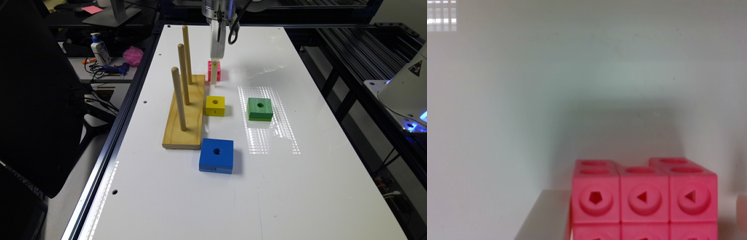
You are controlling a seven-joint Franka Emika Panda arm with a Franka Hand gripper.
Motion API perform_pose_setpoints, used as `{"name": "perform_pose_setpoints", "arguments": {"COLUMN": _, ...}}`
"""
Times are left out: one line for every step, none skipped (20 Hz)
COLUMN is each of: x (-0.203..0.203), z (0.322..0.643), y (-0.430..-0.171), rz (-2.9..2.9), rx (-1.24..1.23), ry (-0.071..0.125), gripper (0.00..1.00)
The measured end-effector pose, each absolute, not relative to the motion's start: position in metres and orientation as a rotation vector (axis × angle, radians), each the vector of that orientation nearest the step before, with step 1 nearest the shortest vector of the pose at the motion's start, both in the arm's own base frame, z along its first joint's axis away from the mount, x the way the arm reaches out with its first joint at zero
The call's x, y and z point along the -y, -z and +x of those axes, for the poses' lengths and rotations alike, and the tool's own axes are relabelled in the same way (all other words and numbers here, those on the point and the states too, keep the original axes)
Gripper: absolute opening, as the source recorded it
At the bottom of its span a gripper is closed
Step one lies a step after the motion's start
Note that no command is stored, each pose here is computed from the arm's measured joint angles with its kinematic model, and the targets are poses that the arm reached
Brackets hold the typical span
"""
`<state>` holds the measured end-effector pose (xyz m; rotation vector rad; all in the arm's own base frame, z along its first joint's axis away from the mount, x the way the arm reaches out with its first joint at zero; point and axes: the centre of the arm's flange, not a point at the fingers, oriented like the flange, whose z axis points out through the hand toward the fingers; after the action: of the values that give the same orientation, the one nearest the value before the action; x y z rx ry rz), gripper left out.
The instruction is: Pick up pink block.
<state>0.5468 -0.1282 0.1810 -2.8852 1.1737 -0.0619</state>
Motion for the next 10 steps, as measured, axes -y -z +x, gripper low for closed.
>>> {"name": "perform_pose_setpoints", "arguments": {"x": 0.128, "z": 0.548, "y": -0.181, "rz": -2.885, "rx": -1.173, "ry": 0.063, "gripper": 1.00}}
{"name": "perform_pose_setpoints", "arguments": {"x": 0.128, "z": 0.548, "y": -0.181, "rz": -2.885, "rx": -1.173, "ry": 0.064, "gripper": 1.00}}
{"name": "perform_pose_setpoints", "arguments": {"x": 0.128, "z": 0.548, "y": -0.181, "rz": -2.885, "rx": -1.173, "ry": 0.064, "gripper": 1.00}}
{"name": "perform_pose_setpoints", "arguments": {"x": 0.128, "z": 0.548, "y": -0.180, "rz": -2.885, "rx": -1.173, "ry": 0.061, "gripper": 1.00}}
{"name": "perform_pose_setpoints", "arguments": {"x": 0.128, "z": 0.548, "y": -0.177, "rz": -2.885, "rx": -1.173, "ry": 0.055, "gripper": 1.00}}
{"name": "perform_pose_setpoints", "arguments": {"x": 0.128, "z": 0.547, "y": -0.173, "rz": -2.886, "rx": -1.174, "ry": 0.049, "gripper": 1.00}}
{"name": "perform_pose_setpoints", "arguments": {"x": 0.128, "z": 0.548, "y": -0.170, "rz": -2.885, "rx": -1.174, "ry": 0.053, "gripper": 1.00}}
{"name": "perform_pose_setpoints", "arguments": {"x": 0.129, "z": 0.548, "y": -0.170, "rz": -2.884, "rx": -1.175, "ry": 0.053, "gripper": 1.00}}
{"name": "perform_pose_setpoints", "arguments": {"x": 0.129, "z": 0.548, "y": -0.170, "rz": -2.884, "rx": -1.175, "ry": 0.054, "gripper": 1.00}}
{"name": "perform_pose_setpoints", "arguments": {"x": 0.129, "z": 0.548, "y": -0.170, "rz": -2.884, "rx": -1.175, "ry": 0.054, "gripper": 0.00}}
